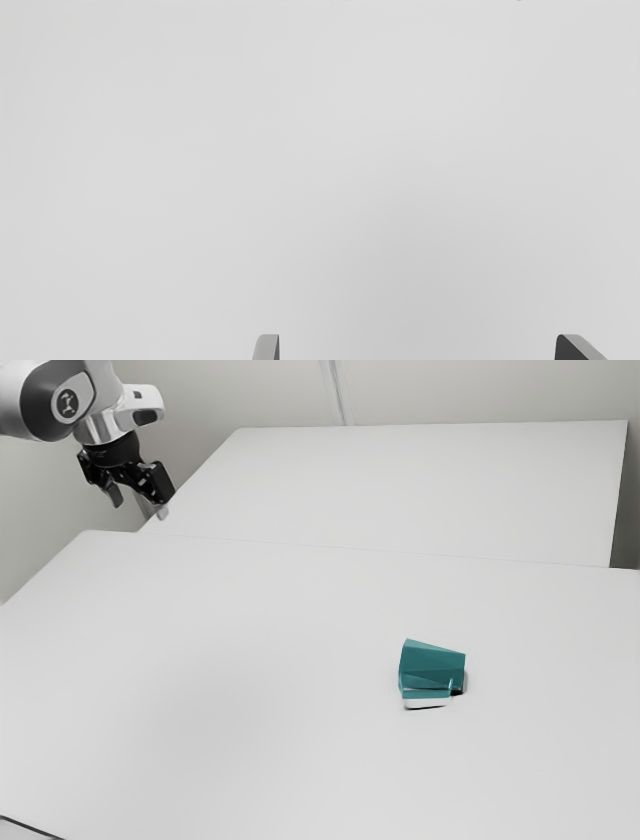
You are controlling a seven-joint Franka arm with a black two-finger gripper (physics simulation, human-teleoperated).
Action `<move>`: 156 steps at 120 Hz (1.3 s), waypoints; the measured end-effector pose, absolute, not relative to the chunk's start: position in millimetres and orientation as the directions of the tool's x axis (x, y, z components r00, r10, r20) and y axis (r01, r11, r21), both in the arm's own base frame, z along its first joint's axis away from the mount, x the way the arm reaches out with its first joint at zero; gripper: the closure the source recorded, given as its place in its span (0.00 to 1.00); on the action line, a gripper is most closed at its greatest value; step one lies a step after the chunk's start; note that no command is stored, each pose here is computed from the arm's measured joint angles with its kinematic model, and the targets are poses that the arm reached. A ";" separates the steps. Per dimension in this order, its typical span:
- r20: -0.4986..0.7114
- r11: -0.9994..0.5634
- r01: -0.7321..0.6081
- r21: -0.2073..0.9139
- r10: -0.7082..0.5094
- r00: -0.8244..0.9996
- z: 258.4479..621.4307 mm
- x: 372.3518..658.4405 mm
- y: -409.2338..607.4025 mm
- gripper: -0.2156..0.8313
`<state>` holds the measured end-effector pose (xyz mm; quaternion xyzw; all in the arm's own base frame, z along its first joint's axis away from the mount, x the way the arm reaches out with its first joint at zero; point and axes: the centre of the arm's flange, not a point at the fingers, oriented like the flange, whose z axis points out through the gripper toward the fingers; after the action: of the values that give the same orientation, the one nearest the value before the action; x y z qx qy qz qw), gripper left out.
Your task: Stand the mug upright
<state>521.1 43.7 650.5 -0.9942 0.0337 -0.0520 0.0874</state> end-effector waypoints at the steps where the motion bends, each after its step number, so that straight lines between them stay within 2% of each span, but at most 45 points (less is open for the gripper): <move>1: 0.098 -0.982 -0.059 -0.177 -0.077 0.992 650.6 521.2 43.6 0.21; 36: 0.114 -0.985 -0.078 -0.154 -0.096 0.989 647.5 524.5 40.6 0.21; 46: 0.112 -0.991 -0.082 -0.109 -0.094 0.989 640.5 529.0 36.3 0.21; 59: 0.071 -0.997 -0.079 -0.015 -0.080 0.994 609.4 545.0 26.8 0.21; 80: -0.033 -0.982 -0.022 0.187 -0.028 0.999 536.5 566.9 10.0 0.21; 94: -0.117 -0.948 0.049 0.314 0.013 0.993 482.1 569.3 -2.9 0.21; 109: -0.183 -0.900 0.116 0.421 0.041 0.982 443.6 569.4 -25.5 0.21; 131: -0.223 -0.853 0.158 0.497 0.051 0.974 404.8 574.5 -69.6 0.21; 156: -0.209 -0.824 0.209 0.527 0.112 0.971 372.1 600.4 -83.2 0.21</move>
<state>600.4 -83.2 372.1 -0.9511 -0.0843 0.0847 -0.2847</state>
